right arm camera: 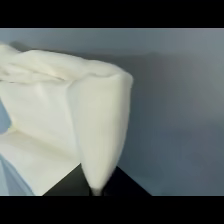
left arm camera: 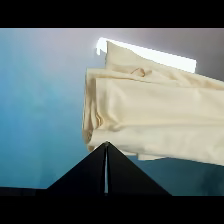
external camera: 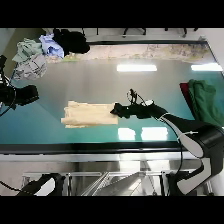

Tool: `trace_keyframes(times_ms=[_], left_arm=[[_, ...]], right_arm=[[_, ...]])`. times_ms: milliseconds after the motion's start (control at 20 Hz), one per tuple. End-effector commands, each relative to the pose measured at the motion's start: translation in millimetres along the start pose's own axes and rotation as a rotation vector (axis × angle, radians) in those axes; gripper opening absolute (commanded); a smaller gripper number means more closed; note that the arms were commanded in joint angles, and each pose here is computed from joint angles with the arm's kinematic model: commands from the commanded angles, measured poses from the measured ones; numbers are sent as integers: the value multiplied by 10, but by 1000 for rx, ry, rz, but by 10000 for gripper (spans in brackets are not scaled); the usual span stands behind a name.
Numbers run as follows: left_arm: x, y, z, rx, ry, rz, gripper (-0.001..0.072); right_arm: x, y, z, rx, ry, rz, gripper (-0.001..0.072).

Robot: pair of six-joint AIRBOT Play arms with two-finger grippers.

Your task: Fold the shirts.

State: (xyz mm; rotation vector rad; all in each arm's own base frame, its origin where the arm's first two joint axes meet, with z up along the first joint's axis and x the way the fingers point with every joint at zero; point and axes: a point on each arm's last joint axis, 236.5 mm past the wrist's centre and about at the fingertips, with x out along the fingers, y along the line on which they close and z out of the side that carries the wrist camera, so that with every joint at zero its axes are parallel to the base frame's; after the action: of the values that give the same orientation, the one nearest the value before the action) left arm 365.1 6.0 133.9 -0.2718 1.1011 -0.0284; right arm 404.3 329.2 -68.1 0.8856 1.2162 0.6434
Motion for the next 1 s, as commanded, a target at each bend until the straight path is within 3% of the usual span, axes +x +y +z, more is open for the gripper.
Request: trace_keyframes(times_ms=[0, 400, 600, 950], left_arm=[[-36, -4, 72, 3, -28, 1, 11], [-40, -322, 88, 52, -39, -111, 10], [-12, -566, 110, 108, -60, -141, 10], [-2, -781, 171, 152, -101, -167, 10]], right_arm=[[-465, 261, 237, -94, -68, 0, 19], [-2589, 733, 636, -230, -431, -104, 19], [-3314, 1156, 903, -286, -709, -55, 20], [-3996, 1183, 1745, -380, -863, -136, 20]])
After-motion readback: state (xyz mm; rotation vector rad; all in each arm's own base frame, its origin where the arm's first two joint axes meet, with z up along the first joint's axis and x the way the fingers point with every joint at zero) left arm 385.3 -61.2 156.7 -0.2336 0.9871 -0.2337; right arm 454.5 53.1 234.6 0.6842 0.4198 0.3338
